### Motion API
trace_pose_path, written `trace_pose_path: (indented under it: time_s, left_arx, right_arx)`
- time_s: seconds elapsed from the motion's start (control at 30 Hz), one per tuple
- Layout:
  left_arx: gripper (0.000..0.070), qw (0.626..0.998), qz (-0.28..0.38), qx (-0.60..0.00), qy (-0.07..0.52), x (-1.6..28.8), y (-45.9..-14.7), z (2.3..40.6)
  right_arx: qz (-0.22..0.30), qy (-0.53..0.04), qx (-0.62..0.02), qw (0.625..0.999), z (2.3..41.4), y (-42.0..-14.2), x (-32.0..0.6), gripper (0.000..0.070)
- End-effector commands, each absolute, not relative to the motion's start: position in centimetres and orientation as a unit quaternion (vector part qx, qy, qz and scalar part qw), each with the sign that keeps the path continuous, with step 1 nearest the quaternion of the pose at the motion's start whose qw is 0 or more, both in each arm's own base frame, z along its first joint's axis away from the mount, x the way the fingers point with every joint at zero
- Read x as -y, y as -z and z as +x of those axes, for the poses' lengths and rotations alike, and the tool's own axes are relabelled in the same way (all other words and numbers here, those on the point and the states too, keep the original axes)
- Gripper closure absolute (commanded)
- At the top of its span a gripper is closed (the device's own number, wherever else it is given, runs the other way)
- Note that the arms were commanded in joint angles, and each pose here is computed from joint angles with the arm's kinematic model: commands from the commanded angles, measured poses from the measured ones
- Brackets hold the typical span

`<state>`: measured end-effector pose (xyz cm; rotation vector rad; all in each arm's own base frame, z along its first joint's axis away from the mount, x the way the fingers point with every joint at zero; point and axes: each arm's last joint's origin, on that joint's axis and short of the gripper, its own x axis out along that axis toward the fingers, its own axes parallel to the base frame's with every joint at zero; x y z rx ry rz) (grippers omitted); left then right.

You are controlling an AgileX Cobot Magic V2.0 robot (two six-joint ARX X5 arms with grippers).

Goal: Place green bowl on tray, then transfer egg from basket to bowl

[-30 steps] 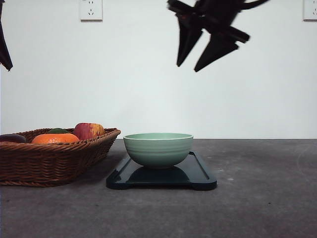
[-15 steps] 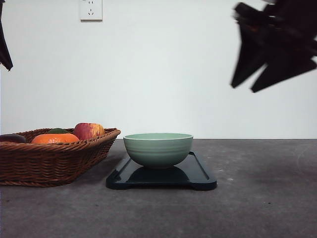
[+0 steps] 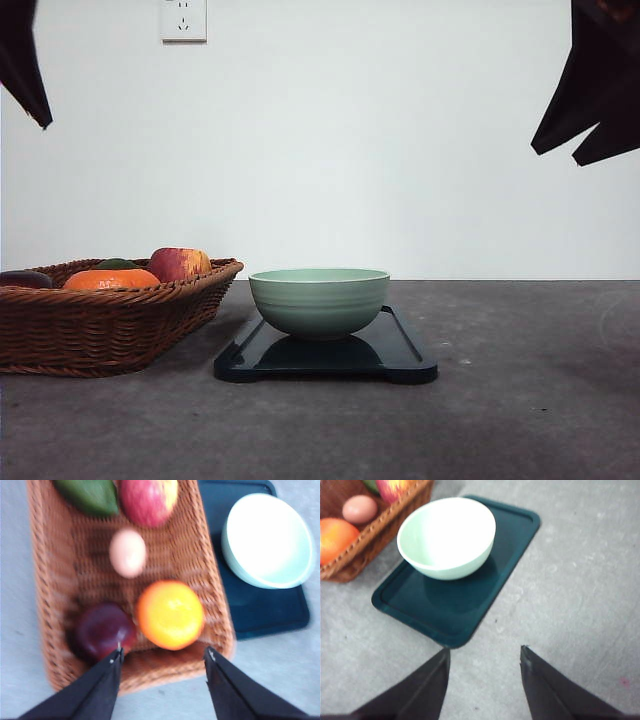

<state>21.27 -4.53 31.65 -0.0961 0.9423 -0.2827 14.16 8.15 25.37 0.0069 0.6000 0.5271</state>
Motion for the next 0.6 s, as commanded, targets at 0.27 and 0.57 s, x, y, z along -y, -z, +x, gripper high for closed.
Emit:
trace_pose_path:
  time_s: [0.27, 0.57]
  left_arx:
    - [0.0263, 0.867, 0.006, -0.473, 0.159, 7.0, -31.1, 27.6]
    - [0.0262, 0.864, 0.028, -0.482, 0.144, 8.1, -27.5, 32.3]
  right_arx:
    - [0.008, -0.256, -0.29, 0.922, 14.3, -25.5, -8.3, 0.0423]
    - [0.008, -0.256, -0.29, 0.922, 14.3, -25.5, -8.3, 0.0423]
